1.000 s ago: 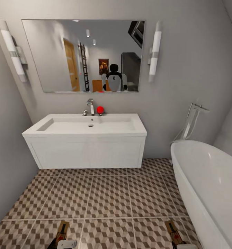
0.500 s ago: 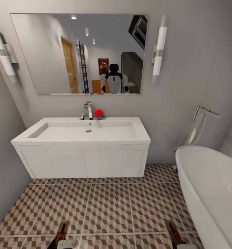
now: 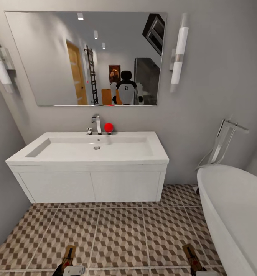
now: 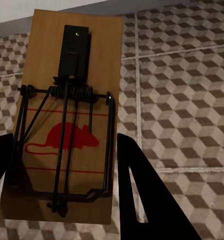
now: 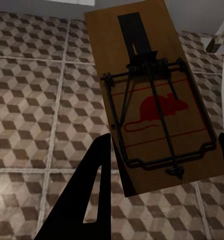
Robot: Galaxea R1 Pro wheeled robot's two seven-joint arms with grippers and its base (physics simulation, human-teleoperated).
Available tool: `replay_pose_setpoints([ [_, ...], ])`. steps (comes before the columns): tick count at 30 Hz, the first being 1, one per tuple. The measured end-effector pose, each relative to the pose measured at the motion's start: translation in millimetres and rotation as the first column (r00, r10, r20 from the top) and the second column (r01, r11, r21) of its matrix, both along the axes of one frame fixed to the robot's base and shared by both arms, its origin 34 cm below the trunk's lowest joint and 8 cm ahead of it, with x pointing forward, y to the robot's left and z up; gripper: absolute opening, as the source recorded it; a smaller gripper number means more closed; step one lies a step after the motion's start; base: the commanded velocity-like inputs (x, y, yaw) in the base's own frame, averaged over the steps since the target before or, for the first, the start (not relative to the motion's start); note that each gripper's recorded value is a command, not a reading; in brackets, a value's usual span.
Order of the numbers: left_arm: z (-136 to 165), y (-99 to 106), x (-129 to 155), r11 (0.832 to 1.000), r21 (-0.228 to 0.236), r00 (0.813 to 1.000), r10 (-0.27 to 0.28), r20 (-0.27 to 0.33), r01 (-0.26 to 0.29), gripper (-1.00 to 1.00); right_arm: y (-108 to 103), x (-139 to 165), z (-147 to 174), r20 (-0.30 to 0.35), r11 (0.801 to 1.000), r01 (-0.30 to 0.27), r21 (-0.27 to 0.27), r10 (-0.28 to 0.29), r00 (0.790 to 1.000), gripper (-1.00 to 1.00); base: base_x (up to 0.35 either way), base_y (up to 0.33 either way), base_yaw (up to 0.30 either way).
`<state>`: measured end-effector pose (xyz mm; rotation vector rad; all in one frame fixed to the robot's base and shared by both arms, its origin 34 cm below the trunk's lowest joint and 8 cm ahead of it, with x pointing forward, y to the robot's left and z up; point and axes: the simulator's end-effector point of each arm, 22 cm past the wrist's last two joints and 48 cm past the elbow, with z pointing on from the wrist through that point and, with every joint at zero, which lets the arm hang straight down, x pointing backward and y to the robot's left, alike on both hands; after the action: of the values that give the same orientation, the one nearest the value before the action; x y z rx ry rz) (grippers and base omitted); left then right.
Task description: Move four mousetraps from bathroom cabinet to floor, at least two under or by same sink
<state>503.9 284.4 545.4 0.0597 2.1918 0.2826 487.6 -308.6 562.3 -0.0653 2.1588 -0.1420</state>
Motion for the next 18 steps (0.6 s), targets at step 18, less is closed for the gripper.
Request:
replay_pose_setpoints([
  [18,-27.4,-21.1,0.6,0.999,-0.034,0.974,-0.017,-0.226,0.009,-1.0,28.6,16.1,-0.1,-0.078,0.999,-0.028,0.025,0.029,0.996,-1.0,0.0,0.0,0.0],
])
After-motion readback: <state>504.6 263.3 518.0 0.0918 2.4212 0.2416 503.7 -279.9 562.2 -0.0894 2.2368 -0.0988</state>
